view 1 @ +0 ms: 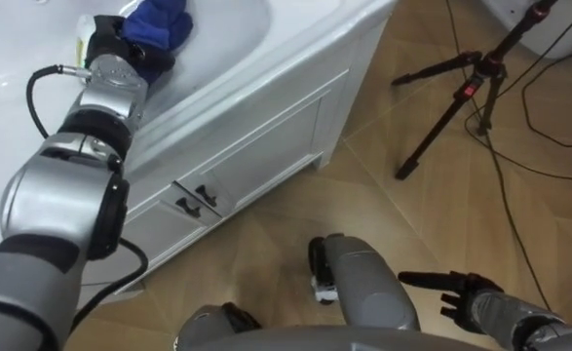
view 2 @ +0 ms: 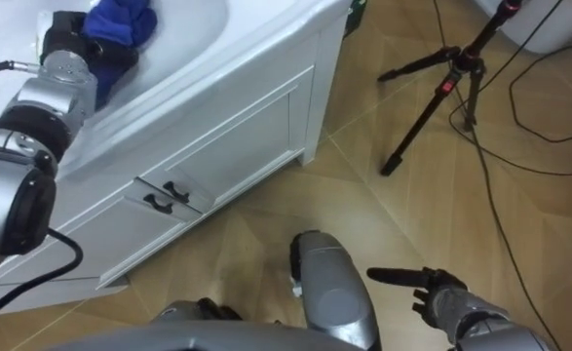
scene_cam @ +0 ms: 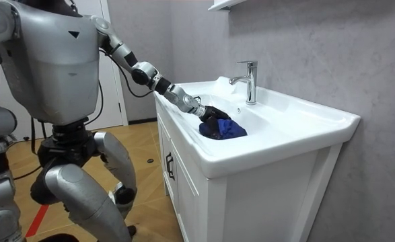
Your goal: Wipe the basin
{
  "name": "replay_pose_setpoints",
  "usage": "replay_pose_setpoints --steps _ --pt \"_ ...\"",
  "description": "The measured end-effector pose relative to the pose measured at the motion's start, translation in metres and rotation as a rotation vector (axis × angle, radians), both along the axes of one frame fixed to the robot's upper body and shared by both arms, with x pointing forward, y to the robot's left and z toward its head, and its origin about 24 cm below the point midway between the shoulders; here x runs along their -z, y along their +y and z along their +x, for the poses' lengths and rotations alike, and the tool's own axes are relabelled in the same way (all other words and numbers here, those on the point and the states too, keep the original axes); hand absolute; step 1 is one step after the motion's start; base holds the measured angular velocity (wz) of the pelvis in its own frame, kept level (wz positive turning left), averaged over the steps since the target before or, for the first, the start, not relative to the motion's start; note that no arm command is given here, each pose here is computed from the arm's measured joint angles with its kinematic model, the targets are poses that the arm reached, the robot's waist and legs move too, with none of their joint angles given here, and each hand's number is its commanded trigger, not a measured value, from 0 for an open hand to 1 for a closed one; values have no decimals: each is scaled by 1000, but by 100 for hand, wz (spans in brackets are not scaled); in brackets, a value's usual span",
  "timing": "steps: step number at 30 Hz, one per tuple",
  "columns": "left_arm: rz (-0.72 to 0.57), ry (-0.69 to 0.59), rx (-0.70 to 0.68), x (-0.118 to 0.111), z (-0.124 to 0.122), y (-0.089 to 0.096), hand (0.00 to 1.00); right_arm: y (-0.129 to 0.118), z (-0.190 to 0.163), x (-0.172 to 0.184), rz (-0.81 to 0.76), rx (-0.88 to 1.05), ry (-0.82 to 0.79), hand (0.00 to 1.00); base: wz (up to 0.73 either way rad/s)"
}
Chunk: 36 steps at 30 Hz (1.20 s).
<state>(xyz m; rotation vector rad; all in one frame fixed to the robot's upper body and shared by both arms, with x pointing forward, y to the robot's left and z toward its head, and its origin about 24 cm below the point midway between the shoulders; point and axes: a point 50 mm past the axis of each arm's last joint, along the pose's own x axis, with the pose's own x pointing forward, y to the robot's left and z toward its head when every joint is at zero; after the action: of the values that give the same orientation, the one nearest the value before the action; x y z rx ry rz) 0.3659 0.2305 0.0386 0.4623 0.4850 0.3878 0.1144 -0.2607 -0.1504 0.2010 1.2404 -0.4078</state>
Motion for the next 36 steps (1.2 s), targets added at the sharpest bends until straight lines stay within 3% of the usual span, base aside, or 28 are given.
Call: replay_pose_setpoints --steps 11,16,18,21,25,36 --pt "33 -85 -3 -12 8 -16 100 -1 4 -2 -15 -23 -29 0 -13" --pt "46 -164 -68 -26 11 -4 100 3 9 -2 -15 -84 -31 0 -104" --pt "74 -227 -124 -38 11 10 100 6 11 -2 -16 -115 -43 0 -88" --pt "84 -260 -143 -42 11 13 100 3 -14 4 -21 -96 20 0 5" --pt "129 -320 -180 -54 10 27 100 0 -4 1 -46 -141 -23 0 -13" --pt "141 -339 -118 -54 12 22 100 -16 -6 -4 -63 -156 -71 0 -1"
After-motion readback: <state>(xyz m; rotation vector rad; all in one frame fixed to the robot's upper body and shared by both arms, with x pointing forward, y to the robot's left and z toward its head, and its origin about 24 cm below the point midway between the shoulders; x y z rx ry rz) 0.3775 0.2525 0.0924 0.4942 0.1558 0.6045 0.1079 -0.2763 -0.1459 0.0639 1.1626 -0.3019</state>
